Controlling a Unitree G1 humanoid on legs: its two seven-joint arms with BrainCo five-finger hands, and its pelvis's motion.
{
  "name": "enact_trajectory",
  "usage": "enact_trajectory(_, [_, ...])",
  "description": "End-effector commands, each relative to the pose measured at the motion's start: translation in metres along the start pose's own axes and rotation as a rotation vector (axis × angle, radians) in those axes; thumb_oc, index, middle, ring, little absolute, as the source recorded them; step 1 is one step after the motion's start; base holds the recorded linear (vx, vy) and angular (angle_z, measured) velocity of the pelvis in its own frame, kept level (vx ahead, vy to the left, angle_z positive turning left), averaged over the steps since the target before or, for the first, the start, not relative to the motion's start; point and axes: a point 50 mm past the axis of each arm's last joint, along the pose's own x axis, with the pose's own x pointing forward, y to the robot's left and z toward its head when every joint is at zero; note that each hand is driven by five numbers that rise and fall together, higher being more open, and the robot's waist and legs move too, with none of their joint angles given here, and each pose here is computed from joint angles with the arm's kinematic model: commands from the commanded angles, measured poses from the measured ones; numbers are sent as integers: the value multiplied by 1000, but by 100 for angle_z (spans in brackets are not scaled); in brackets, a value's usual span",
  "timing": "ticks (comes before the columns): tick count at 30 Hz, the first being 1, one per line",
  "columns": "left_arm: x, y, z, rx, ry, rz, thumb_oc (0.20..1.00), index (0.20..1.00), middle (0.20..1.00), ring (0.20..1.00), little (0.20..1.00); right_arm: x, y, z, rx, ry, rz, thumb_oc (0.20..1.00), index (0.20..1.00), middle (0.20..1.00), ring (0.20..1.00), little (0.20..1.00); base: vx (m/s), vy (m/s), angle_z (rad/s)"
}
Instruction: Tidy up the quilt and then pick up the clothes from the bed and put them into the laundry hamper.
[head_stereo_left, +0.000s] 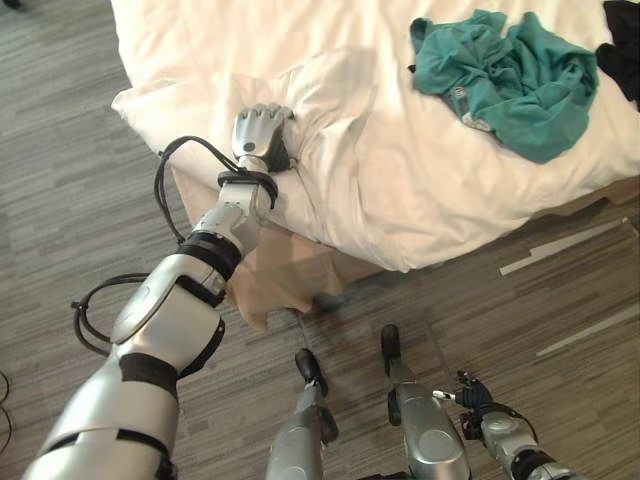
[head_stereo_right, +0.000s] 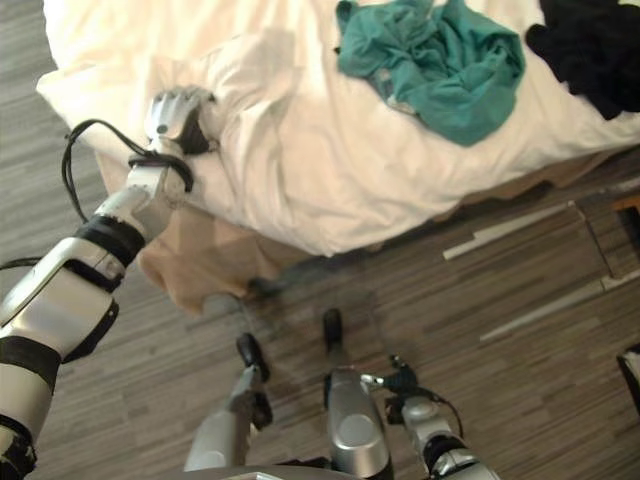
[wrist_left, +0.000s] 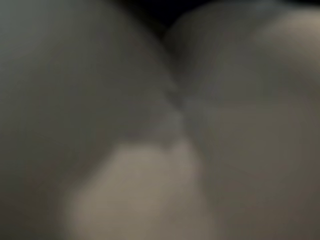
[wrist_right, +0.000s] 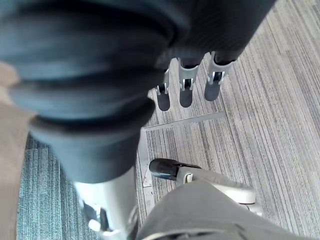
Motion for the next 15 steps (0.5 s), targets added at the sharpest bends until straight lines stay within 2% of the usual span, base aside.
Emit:
enact_trajectory(1, [-46,-71,-17,42,-45,-281,200,200,200,200,200,1,-10,-3,25,22,-59,1000,1000,1000,1000,1000,88,101,5])
enact_trajectory(3, [-93,-132,-4,-63,-63,-473,200,200,200,200,200,6,-21,19,55,-41,-114,1000,1000,1000,1000,1000,66,87,-9])
enact_trajectory(4, [-93,-132,-4,-64,-63,-473,200,200,200,200,200,5,-21,19,54,-40,-114,1000,1000,1000,1000,1000,46,68,-12])
enact_trajectory(5, [-116,-154,0,-125,-50,-545,200,200,200,200,200,7,-32,30,81,-75,-152,1000,1000,1000,1000,1000,47,90,-9])
enact_trajectory(6, [-163,-185,-3,-234,12,-672,200,200,200,200,200,1,-83,32,118,-114,-274,1000,1000,1000,1000,1000,53,91,1])
enact_trajectory(7, [-163,-185,-3,-234,12,-672,200,200,200,200,200,1,-83,32,118,-114,-274,1000,1000,1000,1000,1000,41,68,1])
enact_trajectory(8, [-189,-200,-5,-256,36,-750,263,263,263,263,263,-7,-115,65,111,-263,-357,1000,1000,1000,1000,1000,26,21,4])
enact_trajectory(9, [-246,-225,-18,-332,195,-870,1000,1000,1000,1000,1000,-33,-164,89,14,-413,-486,1000,1000,1000,1000,1000,32,39,3])
enact_trajectory(10, [-270,-236,-25,-405,337,-915,1000,1000,1000,1000,1000,-47,-175,111,6,-530,-506,1000,1000,1000,1000,1000,28,45,2])
enact_trajectory(11, [-296,-244,-31,-431,465,-954,1000,1000,1000,1000,1000,-57,-163,138,-12,-671,-508,1000,1000,1000,1000,1000,0,0,0])
enact_trajectory(12, [-296,-244,-31,-431,466,-953,1000,1000,1000,1000,1000,-57,-163,138,-12,-671,-508,1000,1000,1000,1000,1000,19,34,5])
enact_trajectory(13, [-347,-252,-46,-403,653,-1042,1000,1000,1000,1000,1000,-82,-144,190,-86,-910,-499,1000,1000,1000,1000,1000,0,0,0])
enact_trajectory(14, [-365,-253,-50,-387,717,-1086,1000,1000,1000,1000,1000,-101,-132,214,-147,-1043,-469,1000,1000,1000,1000,1000,25,25,-4])
enact_trajectory(15, [-365,-253,-51,-386,717,-1085,1000,1000,1000,1000,1000,-101,-132,214,-147,-1043,-469,1000,1000,1000,1000,1000,16,14,-6])
